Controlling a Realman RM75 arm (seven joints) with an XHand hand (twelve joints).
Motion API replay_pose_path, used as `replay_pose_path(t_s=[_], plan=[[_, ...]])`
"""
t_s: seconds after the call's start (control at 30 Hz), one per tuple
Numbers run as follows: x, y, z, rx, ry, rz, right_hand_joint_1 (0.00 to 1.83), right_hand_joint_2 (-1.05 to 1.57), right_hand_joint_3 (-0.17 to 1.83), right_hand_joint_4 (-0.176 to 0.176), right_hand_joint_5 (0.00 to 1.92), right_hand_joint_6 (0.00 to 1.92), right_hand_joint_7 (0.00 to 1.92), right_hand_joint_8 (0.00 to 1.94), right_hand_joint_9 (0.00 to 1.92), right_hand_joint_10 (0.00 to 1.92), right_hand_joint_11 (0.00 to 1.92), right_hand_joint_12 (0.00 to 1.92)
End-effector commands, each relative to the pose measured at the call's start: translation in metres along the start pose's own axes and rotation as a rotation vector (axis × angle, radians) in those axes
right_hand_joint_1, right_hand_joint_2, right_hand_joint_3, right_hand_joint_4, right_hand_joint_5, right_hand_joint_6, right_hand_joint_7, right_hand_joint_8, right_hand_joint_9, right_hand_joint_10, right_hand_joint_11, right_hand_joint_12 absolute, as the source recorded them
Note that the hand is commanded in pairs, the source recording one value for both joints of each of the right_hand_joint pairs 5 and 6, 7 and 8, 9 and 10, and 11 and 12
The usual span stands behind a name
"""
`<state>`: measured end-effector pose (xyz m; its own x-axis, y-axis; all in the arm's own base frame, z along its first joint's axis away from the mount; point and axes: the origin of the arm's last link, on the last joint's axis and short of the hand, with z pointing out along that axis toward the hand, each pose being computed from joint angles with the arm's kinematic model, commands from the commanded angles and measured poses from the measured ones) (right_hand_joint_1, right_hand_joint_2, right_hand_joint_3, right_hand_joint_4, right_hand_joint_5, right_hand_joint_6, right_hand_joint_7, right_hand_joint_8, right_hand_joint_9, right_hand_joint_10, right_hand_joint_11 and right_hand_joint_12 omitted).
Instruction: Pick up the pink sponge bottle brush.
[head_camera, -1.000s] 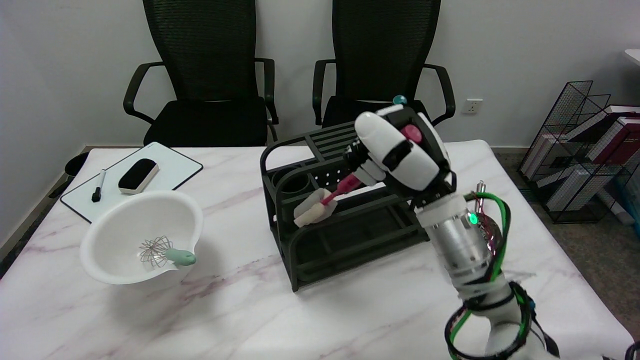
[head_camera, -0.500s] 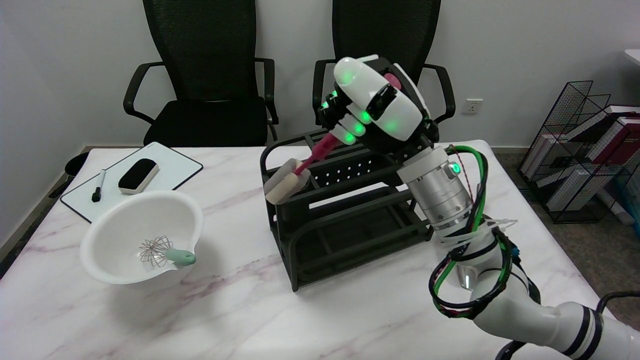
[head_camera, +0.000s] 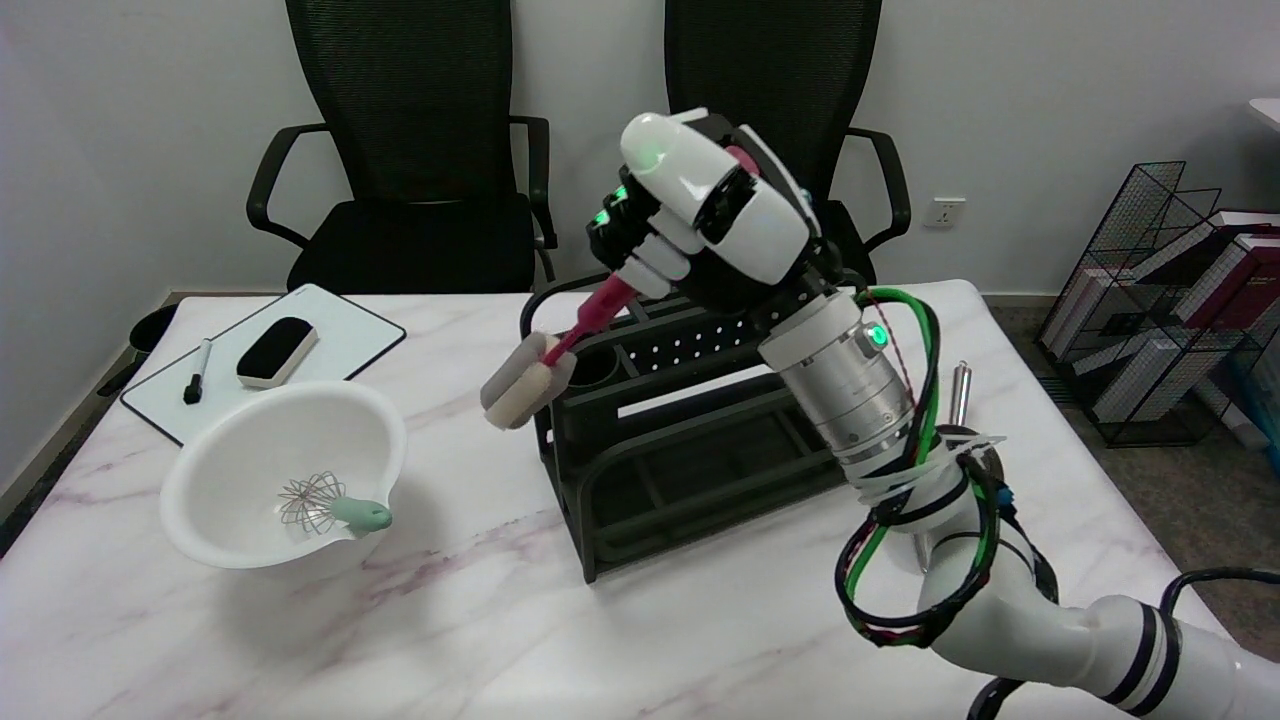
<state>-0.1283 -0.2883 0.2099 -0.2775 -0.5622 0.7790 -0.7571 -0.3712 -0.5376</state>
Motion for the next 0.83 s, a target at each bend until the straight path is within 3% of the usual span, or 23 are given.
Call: replay_pose_path(t_s=[0.03, 0.83], plan=[[-0.032, 0.039, -0.026, -0.130, -0.017, 0.076, 0.86, 1.57, 1.40, 0.000, 1.92, 1.92, 1.92, 1.92, 1.92, 1.92, 1.92, 1.92], [-0.019, 0.041, -0.014, -0.189, -0.009, 0.041, 0.94, 1.57, 1.19, 0.000, 1.92, 1.92, 1.92, 1.92, 1.92, 1.92, 1.91, 1.91]])
